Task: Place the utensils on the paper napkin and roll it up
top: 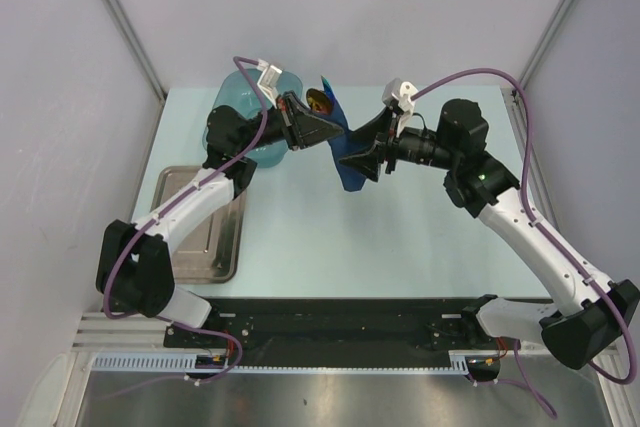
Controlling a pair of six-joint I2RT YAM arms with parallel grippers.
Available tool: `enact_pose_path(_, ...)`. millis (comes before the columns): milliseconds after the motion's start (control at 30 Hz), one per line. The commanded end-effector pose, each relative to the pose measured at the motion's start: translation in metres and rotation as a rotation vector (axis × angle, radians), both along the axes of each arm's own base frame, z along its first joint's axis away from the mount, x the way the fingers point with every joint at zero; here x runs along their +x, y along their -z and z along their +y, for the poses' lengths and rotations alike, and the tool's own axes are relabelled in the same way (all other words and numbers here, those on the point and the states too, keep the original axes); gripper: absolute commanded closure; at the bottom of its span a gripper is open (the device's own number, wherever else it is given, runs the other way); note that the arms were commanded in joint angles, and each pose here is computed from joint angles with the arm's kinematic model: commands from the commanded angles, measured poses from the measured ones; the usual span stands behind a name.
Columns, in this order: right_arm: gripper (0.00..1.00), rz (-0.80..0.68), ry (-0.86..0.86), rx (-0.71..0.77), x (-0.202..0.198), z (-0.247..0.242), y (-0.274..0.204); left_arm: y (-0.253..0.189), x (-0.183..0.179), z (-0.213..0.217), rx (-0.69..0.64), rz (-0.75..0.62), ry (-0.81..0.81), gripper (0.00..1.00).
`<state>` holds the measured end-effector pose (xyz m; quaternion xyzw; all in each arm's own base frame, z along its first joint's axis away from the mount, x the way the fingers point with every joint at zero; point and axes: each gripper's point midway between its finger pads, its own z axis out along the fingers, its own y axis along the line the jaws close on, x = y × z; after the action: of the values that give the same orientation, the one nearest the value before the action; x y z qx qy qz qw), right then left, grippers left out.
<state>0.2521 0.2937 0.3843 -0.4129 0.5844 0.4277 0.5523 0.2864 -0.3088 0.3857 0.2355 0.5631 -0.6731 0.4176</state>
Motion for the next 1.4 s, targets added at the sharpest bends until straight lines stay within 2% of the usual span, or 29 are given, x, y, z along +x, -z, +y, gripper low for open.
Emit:
enact_pose_path(0, 0.34, -0.113, -0.015, 0.067, -0.003, 0.002, -0.039, -0.023, -0.017, 0.001, -0.035, -0.087, 0.001, 1.00)
enact_pose_path(167, 0.32, -0.135, -0.022, 0.073, -0.008, 0.000, -0.045, -0.017, -0.013, -0.002, -0.023, -0.066, -0.003, 1.00)
enact_pose_path(400, 0.36, -0.153, -0.029, 0.069, -0.017, -0.006, -0.047, -0.014, -0.007, -0.005, -0.020, -0.046, -0.009, 1.00)
enact_pose_path(767, 0.34, -0.175, 0.046, 0.024, 0.003, -0.010, -0.036, -0.014, -0.020, -0.006, -0.018, -0.083, 0.035, 1.00)
enact_pose_path(1200, 0.39, -0.101, 0.037, -0.019, 0.008, -0.017, -0.007, -0.030, -0.028, -0.005, -0.048, -0.138, 0.070, 1.00)
enact_pose_path(1300, 0.39, -0.098, 0.060, -0.022, 0.010, -0.022, -0.007, -0.033, -0.026, -0.005, -0.049, -0.139, 0.056, 1.00)
enact_pose_path(1367, 0.35, -0.089, 0.079, -0.015, 0.010, -0.025, -0.011, -0.032, -0.019, -0.005, -0.045, -0.115, 0.030, 1.00)
